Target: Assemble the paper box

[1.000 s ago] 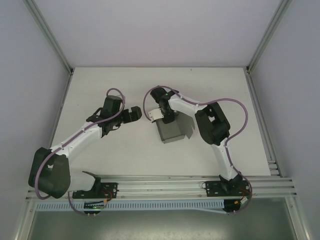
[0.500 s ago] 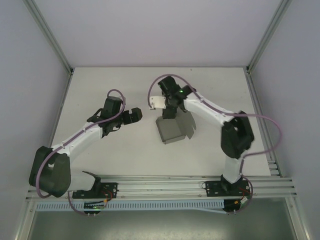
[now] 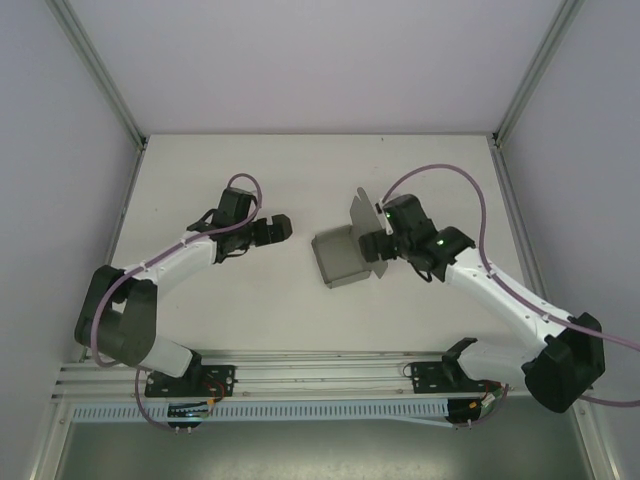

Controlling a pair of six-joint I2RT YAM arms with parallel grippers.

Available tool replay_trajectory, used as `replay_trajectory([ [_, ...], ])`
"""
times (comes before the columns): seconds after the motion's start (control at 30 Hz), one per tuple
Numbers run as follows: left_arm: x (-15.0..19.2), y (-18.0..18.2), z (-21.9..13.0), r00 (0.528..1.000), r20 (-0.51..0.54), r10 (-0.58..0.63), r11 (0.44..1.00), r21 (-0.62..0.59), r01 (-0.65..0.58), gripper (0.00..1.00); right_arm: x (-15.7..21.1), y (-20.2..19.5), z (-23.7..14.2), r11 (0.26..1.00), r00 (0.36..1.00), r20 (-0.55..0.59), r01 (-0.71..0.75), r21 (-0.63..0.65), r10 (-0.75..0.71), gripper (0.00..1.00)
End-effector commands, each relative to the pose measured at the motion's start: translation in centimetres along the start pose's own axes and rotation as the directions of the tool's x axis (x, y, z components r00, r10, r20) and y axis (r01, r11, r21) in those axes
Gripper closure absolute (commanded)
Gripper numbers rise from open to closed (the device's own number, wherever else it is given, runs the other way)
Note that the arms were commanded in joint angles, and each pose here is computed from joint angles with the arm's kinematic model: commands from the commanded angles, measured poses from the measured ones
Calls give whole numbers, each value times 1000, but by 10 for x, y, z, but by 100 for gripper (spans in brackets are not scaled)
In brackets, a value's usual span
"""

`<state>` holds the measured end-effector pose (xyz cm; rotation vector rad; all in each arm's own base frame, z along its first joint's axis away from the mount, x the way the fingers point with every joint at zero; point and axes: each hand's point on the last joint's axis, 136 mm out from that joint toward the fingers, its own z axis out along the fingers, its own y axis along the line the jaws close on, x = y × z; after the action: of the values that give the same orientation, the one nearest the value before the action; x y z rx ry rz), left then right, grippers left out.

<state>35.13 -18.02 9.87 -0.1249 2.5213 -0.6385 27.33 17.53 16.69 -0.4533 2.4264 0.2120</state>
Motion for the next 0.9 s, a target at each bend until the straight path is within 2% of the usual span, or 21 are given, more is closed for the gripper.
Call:
replay_trajectory([
  [0.0, -10, -12, 2, 1000, 13, 26, 998, 49, -26, 1, -13, 17, 4, 995, 998, 26, -52, -86, 54, 13],
  [0.03, -10, -13, 1, 1000, 15, 27, 998, 55, -28, 1, -13, 11, 8, 998, 999, 12, -37, -51, 38, 18],
  [0.1, -11, -15, 0, 999, 20, 35, 998, 61, -36, 1, -12, 3, 16, 1000, 1000, -20, -6, -3, 6, 38],
  [0.13, -12, -14, -2, 999, 22, 39, 998, 57, -40, 2, -12, -2, 20, 1000, 999, -32, 10, 7, -9, 49],
  [0.17, -11, -14, -3, 999, 23, 43, 998, 52, -44, 1, -14, -3, 24, 1000, 999, -37, 29, -2, -29, 67],
  [0.27, -12, -15, -7, 997, 31, 64, 996, 55, -66, 1, -25, 8, 31, 986, 994, -16, 104, -131, -107, 96],
  [0.3, -12, -15, -9, 997, 34, 71, 996, 57, -73, 2, -30, 13, 31, 970, 988, 7, 150, -190, -152, 100],
  [0.37, -11, -17, -12, 995, 42, 95, 993, 71, -98, 2, -34, 28, 29, 897, 948, 75, 316, -310, -308, 100],
  [0.43, -8, -21, -17, 990, 48, 130, 986, 98, -134, 1, -31, 37, 28, 787, 868, 126, 489, -377, -480, 100],
  [0.53, 0, -34, -24, 976, 58, 208, 960, 181, -215, 1, -21, 47, 21, 540, 689, 202, 688, -485, -696, 100],
  [0.6, 6, -42, -29, 962, 71, 263, 933, 236, -272, 2, -24, 52, 14, 414, 623, 246, 716, -561, -743, 100],
  [0.67, 12, -49, -33, 943, 80, 322, 900, 283, -332, 1, -32, 53, 14, 343, 589, 252, 711, -614, -768, 100],
  [0.77, 16, -52, -34, 916, 99, 389, 865, 303, -401, 1, -40, 42, 37, 317, 529, 187, 715, -623, -828, 97],
  [0.87, 16, -53, -32, 886, 111, 450, 834, 301, -462, 2, -41, 40, 49, 273, 498, 172, 695, -665, -850, 98],
])
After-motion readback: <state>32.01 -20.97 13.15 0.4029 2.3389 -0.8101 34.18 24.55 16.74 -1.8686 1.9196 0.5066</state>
